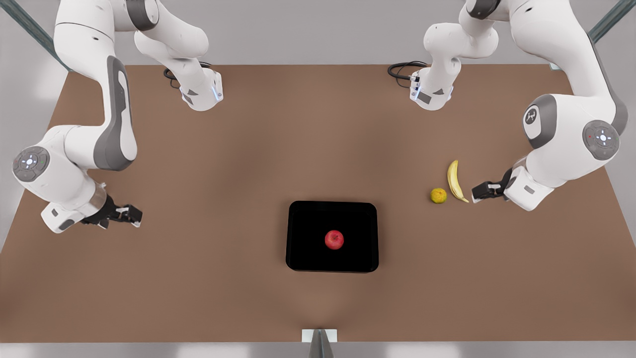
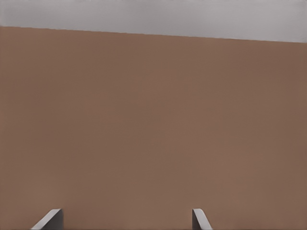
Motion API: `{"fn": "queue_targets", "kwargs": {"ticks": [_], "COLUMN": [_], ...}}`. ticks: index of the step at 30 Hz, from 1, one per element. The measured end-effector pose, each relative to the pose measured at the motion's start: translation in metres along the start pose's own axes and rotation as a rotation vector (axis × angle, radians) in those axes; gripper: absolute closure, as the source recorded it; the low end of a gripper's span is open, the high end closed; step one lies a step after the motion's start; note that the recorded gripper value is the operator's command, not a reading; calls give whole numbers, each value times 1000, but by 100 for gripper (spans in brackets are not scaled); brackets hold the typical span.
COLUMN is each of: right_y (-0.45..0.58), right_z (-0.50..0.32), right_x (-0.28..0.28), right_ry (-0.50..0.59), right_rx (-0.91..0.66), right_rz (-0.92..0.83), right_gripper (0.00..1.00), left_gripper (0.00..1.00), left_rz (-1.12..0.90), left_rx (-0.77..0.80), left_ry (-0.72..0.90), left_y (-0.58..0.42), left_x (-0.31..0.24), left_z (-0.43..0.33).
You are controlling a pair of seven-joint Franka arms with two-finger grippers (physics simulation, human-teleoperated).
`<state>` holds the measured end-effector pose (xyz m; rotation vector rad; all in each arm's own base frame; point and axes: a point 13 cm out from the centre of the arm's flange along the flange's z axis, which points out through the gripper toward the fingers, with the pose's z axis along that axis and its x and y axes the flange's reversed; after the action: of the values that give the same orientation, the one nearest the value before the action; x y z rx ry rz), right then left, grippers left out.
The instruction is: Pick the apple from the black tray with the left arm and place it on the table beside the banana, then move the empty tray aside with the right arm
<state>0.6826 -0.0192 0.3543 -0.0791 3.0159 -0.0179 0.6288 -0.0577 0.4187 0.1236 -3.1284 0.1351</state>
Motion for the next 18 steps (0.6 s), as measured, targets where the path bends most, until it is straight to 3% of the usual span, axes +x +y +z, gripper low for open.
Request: {"fn": "queue_targets", "kwargs": {"ticks": [5,11,18], "right_y": [-2,-2,-1], "right_z": [1,2,1], "right_x": [-15,-17,-17], "right_ry": [-22,-26,-27], "right_rx": [5,6,7], "right_rz": [-1,-2,-3], "right_gripper": [0,0,0], "left_gripper": [0,0,0], "left_rz": [2,378,401], "left_rx": [4,-37,-122], "left_ry": [4,34,34], "left_y": [-17,-272,-363], "left_x": [-7,87,109], "left_z": [19,75,159]}}
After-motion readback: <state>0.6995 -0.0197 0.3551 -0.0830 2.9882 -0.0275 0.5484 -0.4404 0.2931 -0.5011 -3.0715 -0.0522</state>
